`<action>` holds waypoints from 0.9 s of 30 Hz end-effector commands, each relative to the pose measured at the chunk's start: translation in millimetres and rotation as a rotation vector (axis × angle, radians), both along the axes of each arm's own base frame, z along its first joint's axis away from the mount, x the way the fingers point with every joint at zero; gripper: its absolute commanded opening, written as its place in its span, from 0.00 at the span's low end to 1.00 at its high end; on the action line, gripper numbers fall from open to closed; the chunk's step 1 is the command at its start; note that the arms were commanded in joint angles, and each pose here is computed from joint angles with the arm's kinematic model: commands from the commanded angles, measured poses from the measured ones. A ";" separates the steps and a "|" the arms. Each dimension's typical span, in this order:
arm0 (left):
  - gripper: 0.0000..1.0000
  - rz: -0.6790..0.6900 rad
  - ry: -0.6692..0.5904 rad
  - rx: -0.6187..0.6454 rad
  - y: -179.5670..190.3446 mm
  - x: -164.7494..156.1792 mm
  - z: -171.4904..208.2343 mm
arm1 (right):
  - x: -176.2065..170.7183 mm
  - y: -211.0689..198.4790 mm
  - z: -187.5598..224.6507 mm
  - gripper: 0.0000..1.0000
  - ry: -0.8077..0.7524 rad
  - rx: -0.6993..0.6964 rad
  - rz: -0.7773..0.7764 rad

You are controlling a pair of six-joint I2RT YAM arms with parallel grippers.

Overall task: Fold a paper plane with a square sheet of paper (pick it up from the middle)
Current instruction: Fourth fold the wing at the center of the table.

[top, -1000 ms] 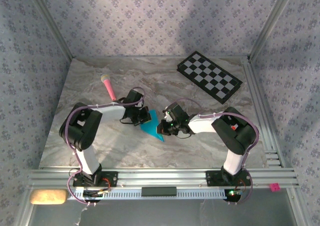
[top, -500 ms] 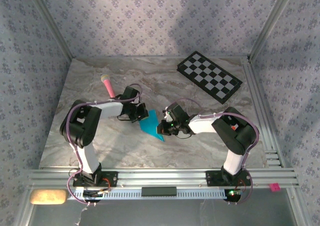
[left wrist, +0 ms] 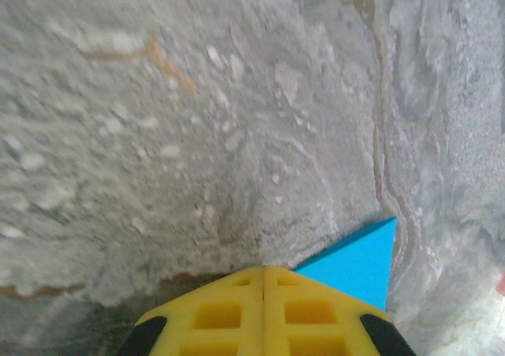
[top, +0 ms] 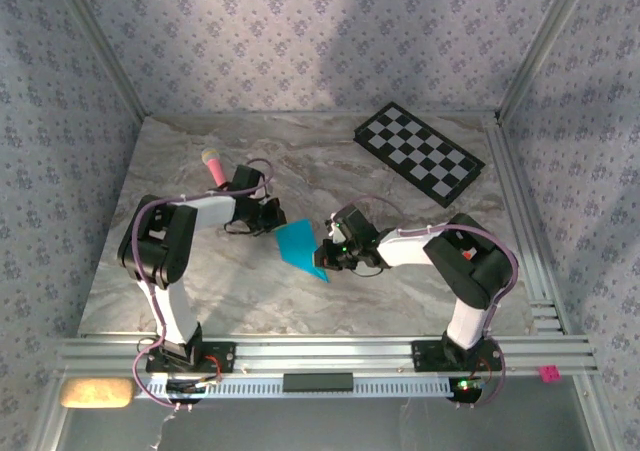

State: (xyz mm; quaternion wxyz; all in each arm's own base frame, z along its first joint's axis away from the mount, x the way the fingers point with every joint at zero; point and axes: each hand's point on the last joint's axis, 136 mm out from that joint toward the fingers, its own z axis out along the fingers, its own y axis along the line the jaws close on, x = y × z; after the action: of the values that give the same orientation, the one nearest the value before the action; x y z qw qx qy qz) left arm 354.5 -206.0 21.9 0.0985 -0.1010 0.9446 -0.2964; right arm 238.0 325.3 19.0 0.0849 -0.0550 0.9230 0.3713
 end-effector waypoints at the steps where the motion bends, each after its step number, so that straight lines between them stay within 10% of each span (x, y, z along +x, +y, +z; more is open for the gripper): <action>1: 0.04 0.004 -0.069 0.054 12.4 20.9 9.3 | -39.1 -46.4 -52.2 0.00 0.171 -0.213 -0.003; 13: 0.10 0.001 -0.167 -0.039 -3.6 3.9 70.4 | -35.3 -43.7 -49.4 0.00 0.168 -0.208 -0.007; 27: 0.05 -0.144 -0.013 -0.030 -51.3 -62.2 6.2 | -34.9 -45.6 -47.8 0.00 0.162 -0.210 -0.016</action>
State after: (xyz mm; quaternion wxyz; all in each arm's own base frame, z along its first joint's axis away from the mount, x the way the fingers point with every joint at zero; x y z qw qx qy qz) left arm 291.1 -265.4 43.9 0.0837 -0.0196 0.9381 -0.3356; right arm 235.7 323.8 18.9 0.0760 -0.0535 0.9246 0.3693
